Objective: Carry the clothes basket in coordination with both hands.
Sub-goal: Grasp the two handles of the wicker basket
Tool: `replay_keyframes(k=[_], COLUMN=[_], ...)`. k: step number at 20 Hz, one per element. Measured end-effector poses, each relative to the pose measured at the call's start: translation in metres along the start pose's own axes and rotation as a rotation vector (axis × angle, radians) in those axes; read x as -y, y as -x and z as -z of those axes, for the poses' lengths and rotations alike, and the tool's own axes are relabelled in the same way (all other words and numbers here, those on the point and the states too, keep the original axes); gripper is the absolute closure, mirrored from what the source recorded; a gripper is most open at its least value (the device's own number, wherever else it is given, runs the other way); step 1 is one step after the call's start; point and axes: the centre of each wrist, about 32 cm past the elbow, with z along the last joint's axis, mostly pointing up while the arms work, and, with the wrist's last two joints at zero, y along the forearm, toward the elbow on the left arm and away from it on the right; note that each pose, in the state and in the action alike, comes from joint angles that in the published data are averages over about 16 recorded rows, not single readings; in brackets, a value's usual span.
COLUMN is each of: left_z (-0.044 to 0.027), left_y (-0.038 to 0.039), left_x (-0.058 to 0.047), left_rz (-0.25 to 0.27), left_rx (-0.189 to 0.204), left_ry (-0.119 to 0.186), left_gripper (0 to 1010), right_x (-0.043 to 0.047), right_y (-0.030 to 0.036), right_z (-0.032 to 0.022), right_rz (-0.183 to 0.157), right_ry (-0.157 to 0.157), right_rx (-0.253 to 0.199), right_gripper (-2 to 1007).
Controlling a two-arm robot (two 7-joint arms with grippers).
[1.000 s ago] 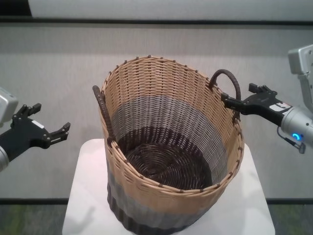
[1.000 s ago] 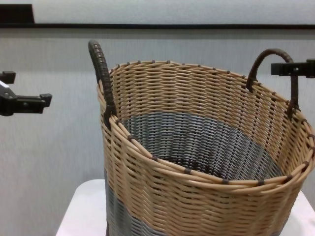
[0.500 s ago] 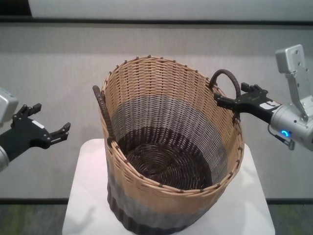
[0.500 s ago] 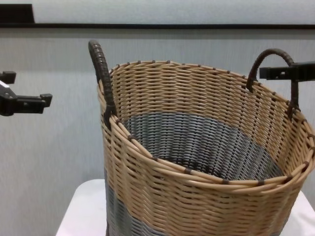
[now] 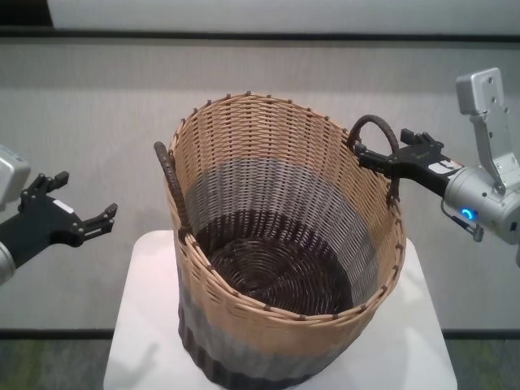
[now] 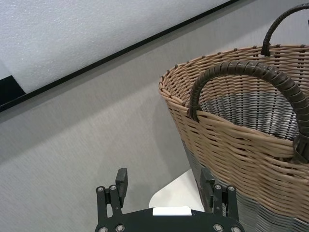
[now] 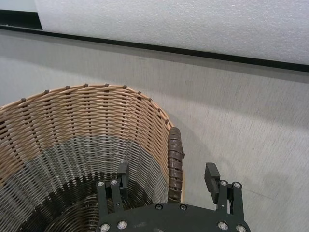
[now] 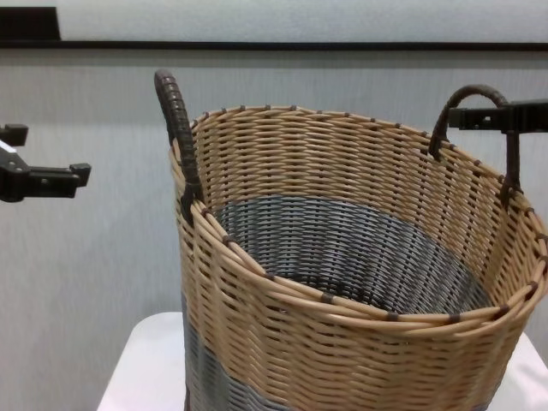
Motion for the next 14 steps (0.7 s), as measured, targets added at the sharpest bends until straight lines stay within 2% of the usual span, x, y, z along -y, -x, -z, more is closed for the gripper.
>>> replay_keyframes(k=[14], left_z=[-0.0011], left_y=[0.0009], left_x=[0.0002], left_rz=[0.0], left_rx=[-0.001], left_ry=[0.0], left_gripper=[11], right_x=[0.0003], right_y=[0.0003], right_z=[-0.0002], right_rz=[0.004], right_ry=[-0.004], right_rx=[0.001], right_gripper=[3])
